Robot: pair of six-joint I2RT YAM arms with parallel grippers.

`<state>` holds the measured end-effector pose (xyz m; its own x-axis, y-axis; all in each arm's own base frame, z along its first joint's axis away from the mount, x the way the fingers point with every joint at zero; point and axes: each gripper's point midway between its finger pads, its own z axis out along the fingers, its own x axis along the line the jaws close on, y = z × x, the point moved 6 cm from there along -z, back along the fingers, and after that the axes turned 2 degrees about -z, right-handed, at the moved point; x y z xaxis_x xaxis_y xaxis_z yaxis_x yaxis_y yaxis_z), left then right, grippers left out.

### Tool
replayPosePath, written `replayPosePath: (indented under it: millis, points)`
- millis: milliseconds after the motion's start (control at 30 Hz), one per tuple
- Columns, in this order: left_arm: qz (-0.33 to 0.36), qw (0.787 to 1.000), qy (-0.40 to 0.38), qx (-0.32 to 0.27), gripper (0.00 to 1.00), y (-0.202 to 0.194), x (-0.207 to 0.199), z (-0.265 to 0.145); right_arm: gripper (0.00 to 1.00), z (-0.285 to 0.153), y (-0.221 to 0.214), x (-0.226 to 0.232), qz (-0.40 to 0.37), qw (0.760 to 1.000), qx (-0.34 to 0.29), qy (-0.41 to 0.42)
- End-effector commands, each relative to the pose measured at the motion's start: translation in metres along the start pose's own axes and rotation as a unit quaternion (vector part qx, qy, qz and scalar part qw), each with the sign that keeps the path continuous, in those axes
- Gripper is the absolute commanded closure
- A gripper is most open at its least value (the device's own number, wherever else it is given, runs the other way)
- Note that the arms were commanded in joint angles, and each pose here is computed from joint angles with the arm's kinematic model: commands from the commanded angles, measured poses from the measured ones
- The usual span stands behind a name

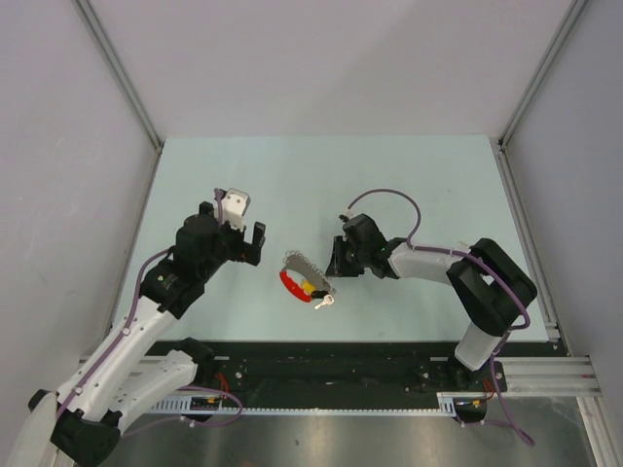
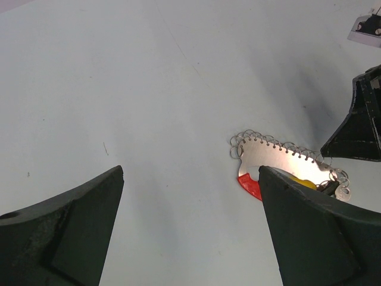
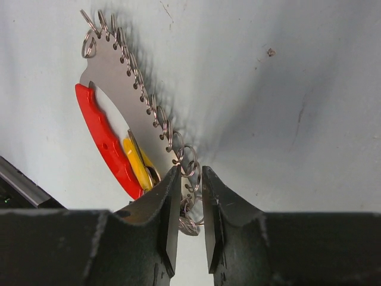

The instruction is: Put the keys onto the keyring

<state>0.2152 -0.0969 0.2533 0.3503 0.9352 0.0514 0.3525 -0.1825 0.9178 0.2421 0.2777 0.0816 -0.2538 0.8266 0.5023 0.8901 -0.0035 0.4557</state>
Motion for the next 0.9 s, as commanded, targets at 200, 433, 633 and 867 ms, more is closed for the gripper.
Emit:
replayPosePath:
  millis: [200,433,633,867]
  points:
    - [-0.004,1.0,-0.008,-0.017,0.0,0.0069,-0.0014,0.0037,0.77,0.0006,-0.0009,-0.0036,0.029,0.999,-0.008,0.022]
    - [-0.003,1.0,-0.009,-0.016,0.0,0.007,-0.0017,0.0042,0.81,0.001,-0.0024,-0.0045,0.039,0.998,-0.009,0.04]
    - [-0.003,1.0,-0.009,-0.016,0.0,0.0067,-0.0016,0.0041,0.84,0.0009,-0.0019,-0.0023,0.05,0.997,-0.009,0.059]
    - [-0.001,1.0,-0.008,-0.019,0.0,0.0068,-0.0012,0.0039,0.99,-0.0046,-0.0014,-0.0016,0.06,0.996,-0.009,0.068]
